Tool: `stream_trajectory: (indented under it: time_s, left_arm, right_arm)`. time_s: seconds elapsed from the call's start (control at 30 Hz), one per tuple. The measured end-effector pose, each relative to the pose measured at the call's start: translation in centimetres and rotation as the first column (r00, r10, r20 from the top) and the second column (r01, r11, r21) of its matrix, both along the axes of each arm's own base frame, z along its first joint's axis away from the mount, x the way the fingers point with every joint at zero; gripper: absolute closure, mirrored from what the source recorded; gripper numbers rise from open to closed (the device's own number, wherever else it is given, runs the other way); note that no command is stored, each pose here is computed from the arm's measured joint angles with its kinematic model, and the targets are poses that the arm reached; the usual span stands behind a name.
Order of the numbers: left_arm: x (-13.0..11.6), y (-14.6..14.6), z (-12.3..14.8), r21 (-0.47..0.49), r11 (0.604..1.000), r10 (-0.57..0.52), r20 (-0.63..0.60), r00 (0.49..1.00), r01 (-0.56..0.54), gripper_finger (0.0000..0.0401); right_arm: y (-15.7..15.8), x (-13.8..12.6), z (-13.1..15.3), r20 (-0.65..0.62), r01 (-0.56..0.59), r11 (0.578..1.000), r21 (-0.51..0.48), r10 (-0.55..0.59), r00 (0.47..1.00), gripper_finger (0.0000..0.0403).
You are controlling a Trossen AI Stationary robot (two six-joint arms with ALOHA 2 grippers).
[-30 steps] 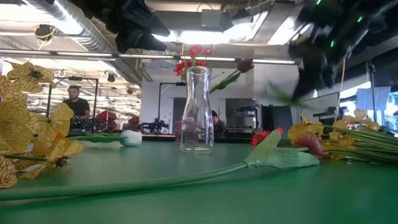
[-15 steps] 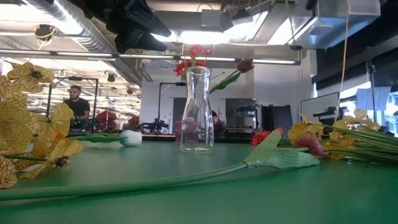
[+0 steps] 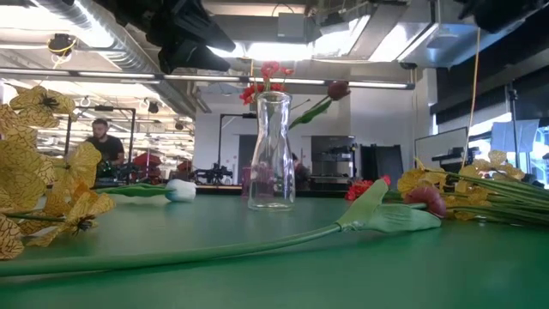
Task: Sort flowers into vase by color
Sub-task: Put the right white tulip into the transparent vase
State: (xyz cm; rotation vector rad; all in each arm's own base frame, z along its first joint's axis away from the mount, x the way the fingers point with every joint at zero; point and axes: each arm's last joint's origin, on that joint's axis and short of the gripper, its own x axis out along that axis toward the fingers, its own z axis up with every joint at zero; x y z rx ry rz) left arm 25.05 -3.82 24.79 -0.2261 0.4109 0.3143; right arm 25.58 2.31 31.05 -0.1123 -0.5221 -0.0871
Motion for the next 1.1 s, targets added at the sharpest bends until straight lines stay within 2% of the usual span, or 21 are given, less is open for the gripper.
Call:
stream_trajectory:
  time_s: [0.2,0.47,0.7,0.83,1.0,1.1]
  left_arm:
    - [-0.1,0.0,-0.1,0.003,1.000,-0.001,-0.012,1.000,0.001,0.0193]
    - [-0.1,0.0,-0.1,0.003,1.000,-0.001,-0.012,1.000,0.001,0.0193]
    - [-0.1,0.0,-0.2,0.004,1.000,-0.001,-0.019,1.000,0.001,0.0193]
    - [-0.2,0.0,-0.3,0.007,1.000,0.000,-0.037,0.999,0.000,0.0193]
    - [-0.3,0.1,-0.5,0.007,1.000,0.002,-0.054,0.999,-0.002,0.0193]
    - [-0.3,0.1,-0.5,0.006,1.000,0.003,-0.053,0.999,-0.002,0.0193]
  right_arm:
    - [0.0,0.4,-0.2,0.050,-0.009,1.000,-0.007,0.009,0.999,0.0403]
    - [0.2,1.8,-1.5,0.052,-0.038,0.999,0.003,0.038,0.998,0.0403]
    - [0.5,4.3,-1.9,0.004,-0.052,0.999,-0.007,0.052,0.999,0.0403]
    - [0.7,5.4,-2.7,-0.087,-0.051,0.999,-0.013,0.050,0.995,0.0403]
    - [0.5,5.8,-3.7,-0.196,0.012,1.000,-0.003,-0.012,0.980,0.0396]
    - [0.5,5.8,-3.7,-0.204,0.024,0.999,-0.026,-0.029,0.978,0.0380]
